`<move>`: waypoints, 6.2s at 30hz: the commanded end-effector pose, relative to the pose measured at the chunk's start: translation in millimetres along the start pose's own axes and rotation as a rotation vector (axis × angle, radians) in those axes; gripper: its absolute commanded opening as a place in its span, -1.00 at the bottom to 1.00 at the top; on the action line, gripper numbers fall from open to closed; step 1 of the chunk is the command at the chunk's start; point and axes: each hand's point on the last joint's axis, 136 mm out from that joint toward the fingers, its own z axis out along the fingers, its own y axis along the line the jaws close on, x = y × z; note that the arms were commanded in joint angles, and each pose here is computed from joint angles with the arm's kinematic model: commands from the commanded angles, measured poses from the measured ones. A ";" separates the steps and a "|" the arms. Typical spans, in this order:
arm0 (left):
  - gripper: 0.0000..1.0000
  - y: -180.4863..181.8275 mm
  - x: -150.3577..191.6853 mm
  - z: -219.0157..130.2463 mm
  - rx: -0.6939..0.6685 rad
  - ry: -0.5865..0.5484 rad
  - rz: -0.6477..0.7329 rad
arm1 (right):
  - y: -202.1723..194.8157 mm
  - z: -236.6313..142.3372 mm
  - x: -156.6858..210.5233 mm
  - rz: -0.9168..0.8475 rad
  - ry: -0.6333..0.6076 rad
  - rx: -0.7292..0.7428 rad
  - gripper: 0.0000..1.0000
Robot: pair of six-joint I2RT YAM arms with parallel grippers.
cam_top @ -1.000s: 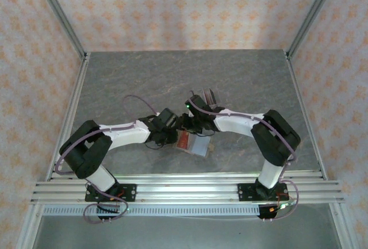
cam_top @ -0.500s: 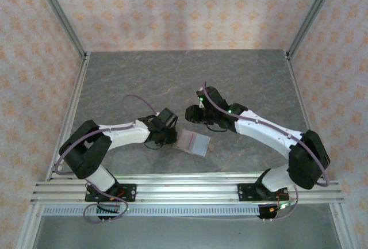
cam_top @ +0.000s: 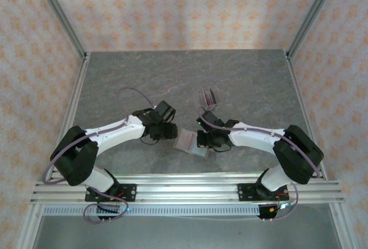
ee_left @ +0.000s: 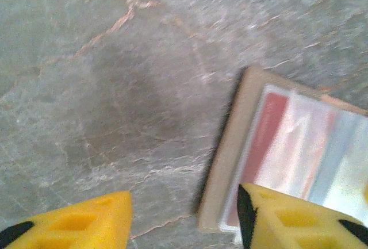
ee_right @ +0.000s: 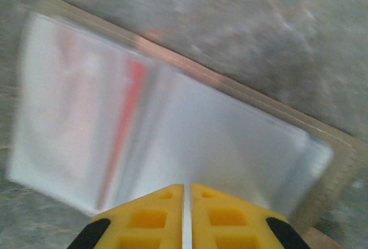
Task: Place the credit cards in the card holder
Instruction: Flip over the card slot in the card holder, then pick up the credit card from the storage box, then insert the credit card into the card slot.
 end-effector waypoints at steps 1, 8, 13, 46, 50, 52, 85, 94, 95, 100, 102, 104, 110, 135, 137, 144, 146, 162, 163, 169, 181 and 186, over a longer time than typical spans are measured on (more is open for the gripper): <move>0.15 -2.4 -6.3 -11.6 -0.026 0.004 0.063 | -23.0 -11.6 9.1 0.053 -0.021 0.075 -0.78; 0.20 -15.7 -5.9 2.5 -0.022 0.042 0.141 | -45.3 -15.9 14.7 0.079 0.008 0.183 -0.76; 0.21 -23.5 -5.3 8.4 -0.015 0.058 0.182 | -43.7 -9.1 -10.6 0.017 -0.009 0.242 -0.76; 0.23 -25.3 -7.5 4.2 0.009 0.037 0.165 | -38.0 -75.2 -237.2 -0.018 -0.247 0.458 -0.45; 0.23 -28.3 -5.2 9.2 0.017 0.061 0.183 | -38.3 -61.6 -235.3 -0.013 -0.213 0.450 -0.44; 0.23 -28.8 -5.2 12.0 0.018 0.064 0.183 | -38.8 -56.4 -233.3 -0.012 -0.196 0.448 -0.44; 0.21 -26.9 -5.0 16.3 0.013 0.059 0.141 | -50.3 -48.2 -236.8 -0.072 -0.156 0.536 -0.94; 0.22 -27.7 -7.1 11.1 0.018 0.051 0.156 | -43.8 -100.9 -249.7 -0.082 -0.275 0.584 -1.00; 0.22 -27.2 -7.1 11.6 0.015 0.053 0.159 | -40.1 -111.0 -249.9 -0.084 -0.305 0.581 -1.00; 0.24 -26.4 -4.6 19.4 -0.006 0.080 0.169 | 2.3 -131.3 -224.8 -0.197 -0.463 0.416 -1.00; 0.23 -28.3 -4.5 21.9 -0.011 0.084 0.174 | 12.5 -128.2 -207.4 -0.183 -0.487 0.297 -1.00; 0.23 -32.1 -3.8 22.5 -0.014 0.080 0.185 | 17.8 -119.1 -186.3 -0.170 -0.447 0.195 -1.00; 0.21 -39.7 8.2 32.4 -0.048 0.089 0.221 | 22.4 -110.6 -132.6 -0.142 -0.442 0.009 -1.00; -0.05 -19.7 36.0 59.2 -0.136 0.129 0.199 | 23.7 -40.2 -50.3 0.022 -0.339 -0.410 -1.00; -0.05 -19.0 37.5 59.9 -0.138 0.132 0.199 | 22.8 -34.3 -47.9 0.025 -0.328 -0.415 -1.00; -0.06 -17.8 40.6 60.3 -0.141 0.137 0.200 | 21.7 -20.9 -43.1 0.038 -0.313 -0.433 -1.00; -0.06 -17.7 41.5 60.1 -0.141 0.138 0.202 | 18.7 -16.8 -41.7 0.042 -0.307 -0.420 -1.00; -0.06 -16.2 43.9 60.7 -0.146 0.141 0.201 | 22.9 -15.3 -37.7 0.071 -0.298 -0.474 -1.00; -0.07 -15.7 44.4 60.9 -0.146 0.143 0.200 | 22.9 -16.4 -38.1 0.068 -0.300 -0.472 -1.00; -0.11 -15.8 45.4 59.6 -0.145 0.141 0.197 | 22.8 -15.5 -39.3 0.063 -0.299 -0.463 -1.00; -0.17 -14.5 47.3 59.2 -0.150 0.143 0.197 | 28.8 -7.4 -42.4 0.085 -0.284 -0.498 -1.00; -0.20 -12.6 48.7 59.5 -0.156 0.148 0.197 | 28.4 -11.0 -45.2 0.085 -0.291 -0.495 -1.00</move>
